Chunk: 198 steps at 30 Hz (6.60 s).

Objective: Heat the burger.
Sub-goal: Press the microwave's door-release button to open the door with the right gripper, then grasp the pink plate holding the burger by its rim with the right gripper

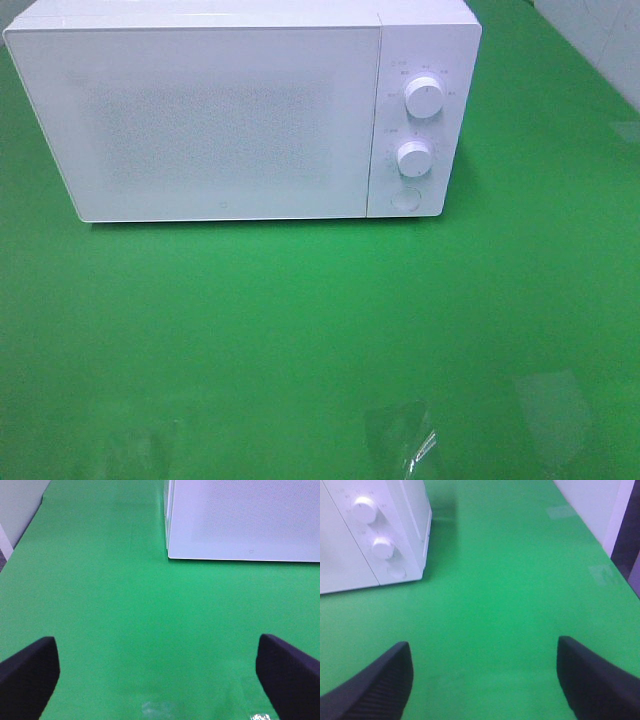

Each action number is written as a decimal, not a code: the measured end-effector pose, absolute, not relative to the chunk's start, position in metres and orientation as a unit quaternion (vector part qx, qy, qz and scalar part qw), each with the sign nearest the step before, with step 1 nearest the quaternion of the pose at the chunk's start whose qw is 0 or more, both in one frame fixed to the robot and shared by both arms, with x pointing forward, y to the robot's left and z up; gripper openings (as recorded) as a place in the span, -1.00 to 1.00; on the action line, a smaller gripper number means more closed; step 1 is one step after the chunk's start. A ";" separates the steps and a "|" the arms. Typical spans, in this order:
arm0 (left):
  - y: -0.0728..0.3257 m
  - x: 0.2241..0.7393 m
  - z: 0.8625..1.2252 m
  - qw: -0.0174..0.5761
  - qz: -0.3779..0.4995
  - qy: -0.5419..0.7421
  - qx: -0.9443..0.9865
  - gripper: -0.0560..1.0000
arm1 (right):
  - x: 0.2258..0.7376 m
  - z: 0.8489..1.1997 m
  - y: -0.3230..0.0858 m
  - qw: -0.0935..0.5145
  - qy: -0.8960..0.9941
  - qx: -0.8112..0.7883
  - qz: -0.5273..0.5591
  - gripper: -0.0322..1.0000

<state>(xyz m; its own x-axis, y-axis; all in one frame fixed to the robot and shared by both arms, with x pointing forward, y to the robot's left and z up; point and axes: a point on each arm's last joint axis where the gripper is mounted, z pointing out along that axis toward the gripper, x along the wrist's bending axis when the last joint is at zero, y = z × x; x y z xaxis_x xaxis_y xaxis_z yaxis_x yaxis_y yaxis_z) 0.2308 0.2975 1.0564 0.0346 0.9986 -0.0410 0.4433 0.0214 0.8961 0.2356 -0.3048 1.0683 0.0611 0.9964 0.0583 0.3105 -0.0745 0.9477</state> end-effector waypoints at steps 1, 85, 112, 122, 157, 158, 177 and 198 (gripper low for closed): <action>0.297 0.231 1.056 0.392 0.354 0.598 0.603 0.98 | 0.236 1.072 -0.305 0.416 0.539 0.597 0.425 0.53; 0.297 0.231 1.056 0.392 0.354 0.598 0.603 0.98 | 0.451 0.931 -0.167 0.425 0.551 0.505 0.511 0.53; 0.297 0.231 1.056 0.392 0.354 0.598 0.603 0.98 | 0.451 0.925 -0.168 -0.009 0.075 0.761 0.644 -0.94; 0.297 0.231 1.056 0.392 0.354 0.598 0.603 0.98 | 0.464 0.902 -0.153 -0.036 0.052 0.801 0.596 -0.94; 0.297 0.231 1.056 0.392 0.354 0.598 0.603 0.98 | 0.570 0.862 -0.142 -0.054 0.032 0.824 0.563 -0.94; 0.297 0.231 1.056 0.392 0.354 0.598 0.603 0.98 | 0.573 0.860 -0.144 -0.051 0.028 0.824 0.563 -0.94; 0.297 0.231 1.056 0.392 0.354 0.598 0.603 0.98 | 0.579 0.858 -0.144 -0.042 0.020 0.814 0.579 -0.94; 0.297 0.231 1.056 0.392 0.354 0.598 0.603 0.98 | 0.590 0.850 -0.135 -0.012 0.016 0.803 0.596 -0.94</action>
<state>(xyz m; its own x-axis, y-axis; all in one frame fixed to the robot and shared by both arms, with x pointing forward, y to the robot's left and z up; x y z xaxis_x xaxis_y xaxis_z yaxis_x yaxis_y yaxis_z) 0.2308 0.2975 1.0564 0.0346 0.9986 -0.0410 0.4433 0.0214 0.8961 0.5902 -0.1349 0.8503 0.2887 0.0109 0.9573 0.0390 -0.9992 -0.0004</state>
